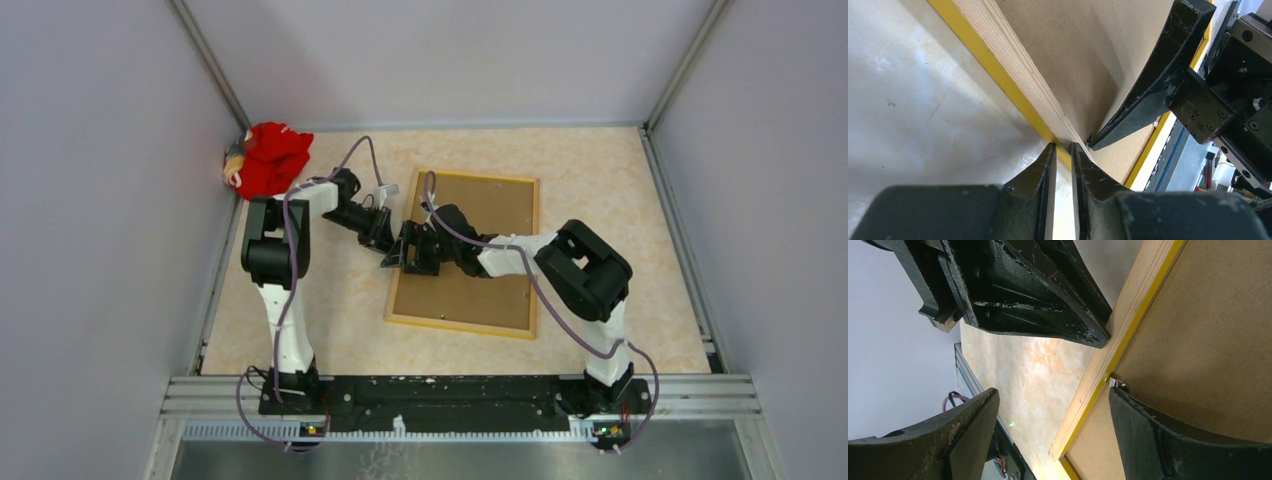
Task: Put the photo into the frame
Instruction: Install the photo frame at the center of the board.
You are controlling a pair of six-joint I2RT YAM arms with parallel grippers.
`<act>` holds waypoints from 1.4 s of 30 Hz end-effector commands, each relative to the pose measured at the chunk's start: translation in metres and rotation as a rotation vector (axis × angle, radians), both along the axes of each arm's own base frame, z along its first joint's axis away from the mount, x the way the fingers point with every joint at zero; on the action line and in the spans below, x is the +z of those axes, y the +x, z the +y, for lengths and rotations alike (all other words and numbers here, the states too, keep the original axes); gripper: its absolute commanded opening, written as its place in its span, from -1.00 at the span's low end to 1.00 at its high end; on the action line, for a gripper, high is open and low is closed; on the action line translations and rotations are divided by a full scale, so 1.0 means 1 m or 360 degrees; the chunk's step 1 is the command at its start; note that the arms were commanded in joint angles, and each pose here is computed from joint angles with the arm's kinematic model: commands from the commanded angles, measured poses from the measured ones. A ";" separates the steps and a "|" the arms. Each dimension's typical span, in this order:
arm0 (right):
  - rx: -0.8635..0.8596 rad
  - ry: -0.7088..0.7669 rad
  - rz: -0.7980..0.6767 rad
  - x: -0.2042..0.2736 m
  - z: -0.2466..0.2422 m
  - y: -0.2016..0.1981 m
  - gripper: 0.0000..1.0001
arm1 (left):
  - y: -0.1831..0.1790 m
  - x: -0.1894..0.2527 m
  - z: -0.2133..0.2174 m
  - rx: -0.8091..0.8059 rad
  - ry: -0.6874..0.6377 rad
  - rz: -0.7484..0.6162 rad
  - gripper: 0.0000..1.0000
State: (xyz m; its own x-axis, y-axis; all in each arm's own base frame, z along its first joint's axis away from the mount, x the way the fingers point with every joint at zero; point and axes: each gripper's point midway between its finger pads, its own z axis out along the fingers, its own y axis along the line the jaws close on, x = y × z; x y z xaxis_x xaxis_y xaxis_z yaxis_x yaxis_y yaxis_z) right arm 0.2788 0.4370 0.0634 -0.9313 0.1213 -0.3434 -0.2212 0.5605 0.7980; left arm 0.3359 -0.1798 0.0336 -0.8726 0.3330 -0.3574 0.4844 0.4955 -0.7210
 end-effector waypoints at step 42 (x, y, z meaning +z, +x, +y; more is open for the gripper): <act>-0.0457 -0.0040 -0.0274 0.041 -0.122 0.196 0.79 | 0.115 0.013 -0.016 0.0112 0.0012 -0.0231 -0.10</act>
